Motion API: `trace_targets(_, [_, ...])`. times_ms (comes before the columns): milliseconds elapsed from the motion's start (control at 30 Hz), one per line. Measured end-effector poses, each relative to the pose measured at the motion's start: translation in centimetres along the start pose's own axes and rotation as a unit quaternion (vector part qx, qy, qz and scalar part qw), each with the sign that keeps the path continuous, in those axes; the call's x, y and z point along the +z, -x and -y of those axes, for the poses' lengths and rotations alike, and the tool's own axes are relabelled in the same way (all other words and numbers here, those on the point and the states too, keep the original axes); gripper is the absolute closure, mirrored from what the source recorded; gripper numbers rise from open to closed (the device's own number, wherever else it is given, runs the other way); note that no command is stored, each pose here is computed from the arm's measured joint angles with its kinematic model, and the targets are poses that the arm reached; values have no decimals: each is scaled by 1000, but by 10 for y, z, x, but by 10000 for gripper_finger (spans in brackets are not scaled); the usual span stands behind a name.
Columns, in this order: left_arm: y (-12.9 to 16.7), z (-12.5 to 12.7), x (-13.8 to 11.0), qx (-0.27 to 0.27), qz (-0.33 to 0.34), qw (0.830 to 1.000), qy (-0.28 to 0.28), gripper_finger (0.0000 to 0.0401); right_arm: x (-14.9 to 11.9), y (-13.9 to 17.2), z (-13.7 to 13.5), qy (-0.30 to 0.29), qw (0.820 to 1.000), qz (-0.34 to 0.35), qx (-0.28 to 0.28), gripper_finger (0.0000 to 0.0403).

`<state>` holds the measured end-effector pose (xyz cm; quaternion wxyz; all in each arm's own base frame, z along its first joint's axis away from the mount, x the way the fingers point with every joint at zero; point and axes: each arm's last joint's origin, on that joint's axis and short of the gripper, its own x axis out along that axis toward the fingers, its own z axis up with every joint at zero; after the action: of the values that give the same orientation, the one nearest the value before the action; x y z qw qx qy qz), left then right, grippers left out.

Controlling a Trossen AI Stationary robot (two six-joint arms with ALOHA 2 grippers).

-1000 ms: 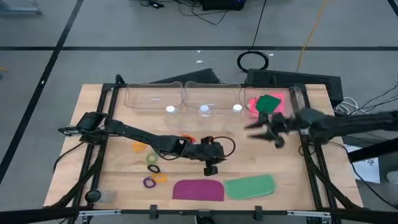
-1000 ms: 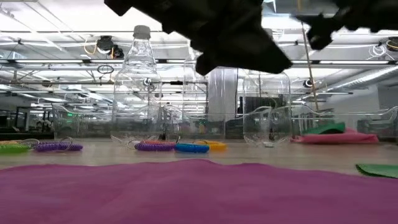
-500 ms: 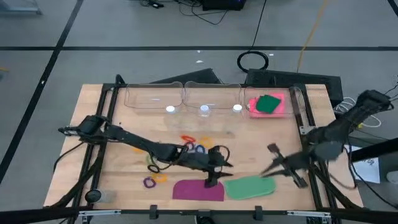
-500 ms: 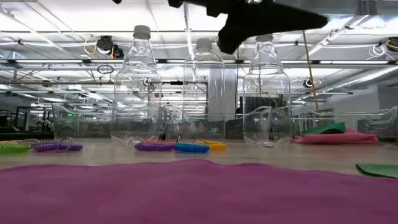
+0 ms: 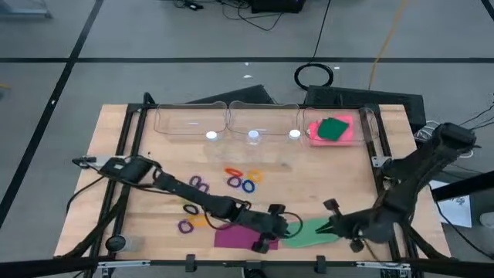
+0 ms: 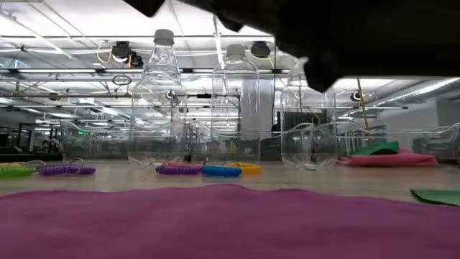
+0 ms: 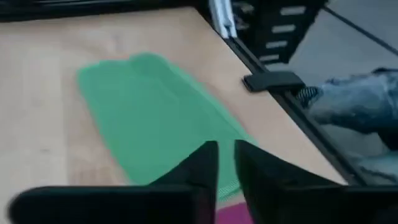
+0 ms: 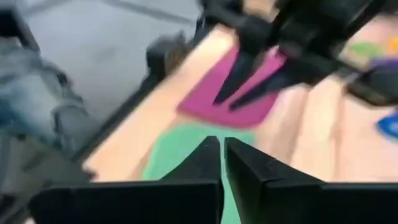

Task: Pick & Place Sports Items
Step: Fold the light green microfiber towel

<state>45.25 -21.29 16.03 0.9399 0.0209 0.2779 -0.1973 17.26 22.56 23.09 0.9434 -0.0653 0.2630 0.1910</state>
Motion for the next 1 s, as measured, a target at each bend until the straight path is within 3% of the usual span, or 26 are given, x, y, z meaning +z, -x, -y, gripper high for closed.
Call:
trace_targets(100, [-8,-1,-9,-20,-11,1000,-4,400,-4,-11,-3,-2,1000,-22,8,402])
trace_targets(367, [-25,-5,-24,-42,-2,999,-8,400,4,-13,3,-4,1000,-14,-6,403])
trace_targets(500, [-36,-21,-39,-2,-12,1000,17,392,7,-10,6,3,999,2,-36,403])
trace_targets(733, [-48,-49,-59,27,-45,994,98,396,11,-3,8,14,999,12,-35,403])
trace_targets(867, [-42,-62,-65,63,-99,987,106,393,7,-3,9,24,999,-7,-42,403])
trace_targets(1000, [-29,-76,-68,92,-160,978,98,399,-1,-1,15,8,995,-38,-88,403])
